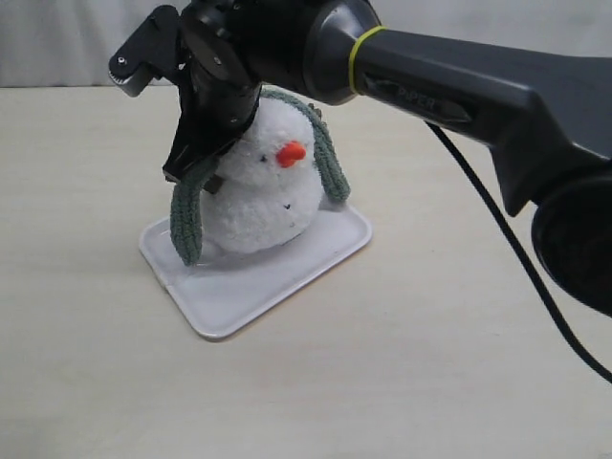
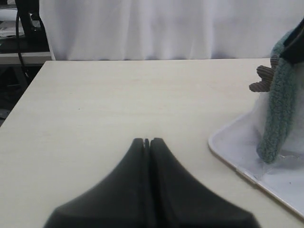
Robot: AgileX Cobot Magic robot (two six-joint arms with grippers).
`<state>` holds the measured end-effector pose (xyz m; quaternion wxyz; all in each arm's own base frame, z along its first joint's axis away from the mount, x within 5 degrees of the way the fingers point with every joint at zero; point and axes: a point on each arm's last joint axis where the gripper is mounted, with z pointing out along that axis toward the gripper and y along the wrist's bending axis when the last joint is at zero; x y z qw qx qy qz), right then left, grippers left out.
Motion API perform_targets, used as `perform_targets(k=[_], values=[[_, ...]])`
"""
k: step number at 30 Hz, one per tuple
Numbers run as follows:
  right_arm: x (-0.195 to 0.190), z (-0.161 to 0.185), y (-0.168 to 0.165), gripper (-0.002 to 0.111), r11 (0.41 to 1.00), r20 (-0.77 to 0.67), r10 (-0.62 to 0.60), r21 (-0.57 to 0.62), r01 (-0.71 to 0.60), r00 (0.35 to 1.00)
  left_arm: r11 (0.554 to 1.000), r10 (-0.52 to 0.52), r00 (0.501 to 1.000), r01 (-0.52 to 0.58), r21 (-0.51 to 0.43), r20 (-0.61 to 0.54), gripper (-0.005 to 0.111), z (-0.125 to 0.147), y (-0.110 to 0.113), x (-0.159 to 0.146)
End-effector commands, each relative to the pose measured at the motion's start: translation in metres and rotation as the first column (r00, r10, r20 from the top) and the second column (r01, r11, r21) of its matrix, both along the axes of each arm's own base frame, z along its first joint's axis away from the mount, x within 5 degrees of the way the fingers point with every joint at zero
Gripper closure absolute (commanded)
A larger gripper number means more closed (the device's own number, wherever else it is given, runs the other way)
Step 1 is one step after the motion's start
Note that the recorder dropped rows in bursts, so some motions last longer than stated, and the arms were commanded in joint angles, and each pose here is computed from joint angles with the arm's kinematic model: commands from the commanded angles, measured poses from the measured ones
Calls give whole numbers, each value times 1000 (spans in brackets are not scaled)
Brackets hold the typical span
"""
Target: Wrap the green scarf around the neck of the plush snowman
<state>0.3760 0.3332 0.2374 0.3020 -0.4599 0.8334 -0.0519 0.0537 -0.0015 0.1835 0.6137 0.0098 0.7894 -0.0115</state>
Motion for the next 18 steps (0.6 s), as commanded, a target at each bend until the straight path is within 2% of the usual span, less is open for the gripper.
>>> perform_targets(k=[1, 7, 11, 18], values=[[-8, -6, -8, 80, 994, -108, 5, -103, -16, 994, 1000, 3, 1000, -3, -8, 12, 107, 0, 0, 0], [-14, -8, -3, 80, 997, -167, 44, -60, -55, 985, 1000, 3, 1000, -3, -8, 12, 107, 0, 0, 0], [-15, -9, -6, 80, 992, -185, 47, -104, -67, 982, 1000, 3, 1000, -3, -8, 12, 107, 0, 0, 0], [-11, 18, -4, 80, 995, -132, 46, -78, -56, 990, 1000, 3, 1000, -3, -8, 12, 107, 0, 0, 0]])
